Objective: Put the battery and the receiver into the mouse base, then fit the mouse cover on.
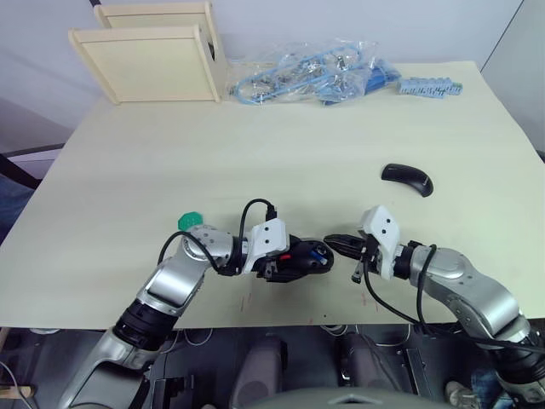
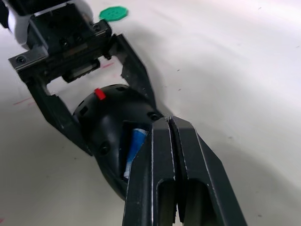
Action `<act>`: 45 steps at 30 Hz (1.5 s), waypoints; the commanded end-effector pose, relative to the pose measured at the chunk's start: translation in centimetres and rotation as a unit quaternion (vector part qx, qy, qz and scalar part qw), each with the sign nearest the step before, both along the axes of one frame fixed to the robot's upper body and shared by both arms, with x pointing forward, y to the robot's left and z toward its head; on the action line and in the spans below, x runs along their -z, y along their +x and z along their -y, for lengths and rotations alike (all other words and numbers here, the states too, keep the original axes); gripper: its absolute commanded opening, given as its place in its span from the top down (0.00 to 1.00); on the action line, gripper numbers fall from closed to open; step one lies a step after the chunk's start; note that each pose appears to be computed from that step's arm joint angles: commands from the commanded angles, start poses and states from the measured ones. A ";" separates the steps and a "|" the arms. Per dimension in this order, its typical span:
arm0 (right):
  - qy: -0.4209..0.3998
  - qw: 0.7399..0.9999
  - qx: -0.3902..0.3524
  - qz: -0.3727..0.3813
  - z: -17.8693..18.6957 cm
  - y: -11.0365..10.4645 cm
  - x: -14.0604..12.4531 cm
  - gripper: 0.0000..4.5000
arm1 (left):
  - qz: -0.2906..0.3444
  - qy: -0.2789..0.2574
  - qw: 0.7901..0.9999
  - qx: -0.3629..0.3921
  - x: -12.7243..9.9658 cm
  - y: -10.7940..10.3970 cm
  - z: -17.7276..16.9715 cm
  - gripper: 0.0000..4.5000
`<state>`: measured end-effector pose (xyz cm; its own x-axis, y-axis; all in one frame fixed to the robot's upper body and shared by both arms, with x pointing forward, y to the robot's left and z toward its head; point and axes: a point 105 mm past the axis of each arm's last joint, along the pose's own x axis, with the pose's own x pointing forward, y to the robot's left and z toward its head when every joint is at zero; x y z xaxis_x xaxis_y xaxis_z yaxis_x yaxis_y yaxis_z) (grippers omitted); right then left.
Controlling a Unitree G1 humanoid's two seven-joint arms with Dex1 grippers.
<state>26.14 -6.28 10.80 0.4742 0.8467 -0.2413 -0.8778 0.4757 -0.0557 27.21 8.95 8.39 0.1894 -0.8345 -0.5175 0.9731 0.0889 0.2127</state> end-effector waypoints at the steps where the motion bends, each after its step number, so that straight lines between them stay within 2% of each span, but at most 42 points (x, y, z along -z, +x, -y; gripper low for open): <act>1: 0.009 1.000 -0.011 0.021 -0.4 -0.1 -0.8 0.99 | -0.022 0.015 1.000 0.005 1.2 -0.6 -0.3 0.35; 19: 0.002 1.000 -0.025 0.016 -1.4 0.0 0.2 0.99 | -0.021 0.014 1.000 0.007 0.9 -0.7 -0.1 0.35; 31: -0.052 0.998 -0.020 -0.041 -0.6 -0.5 3.4 0.99 | -0.023 0.013 1.000 0.007 0.9 -0.8 0.0 0.35; 34: -0.072 0.994 -0.009 -0.079 0.0 -0.5 4.9 0.99 | -0.023 0.012 1.000 0.007 0.9 -0.7 0.1 0.35; 38: -0.072 0.992 -0.012 -0.102 0.2 -0.9 5.5 0.99 | -0.024 0.012 1.000 0.007 0.9 -0.7 0.1 0.35; 41: -0.024 0.996 -0.012 -0.087 -0.4 -0.7 3.8 0.99 | -0.024 0.012 1.000 0.005 1.0 -0.7 0.1 0.35; 45: 0.044 0.998 -0.029 -0.047 0.1 -0.7 -0.3 0.99 | -0.027 0.012 1.000 0.007 1.1 -0.8 0.0 0.35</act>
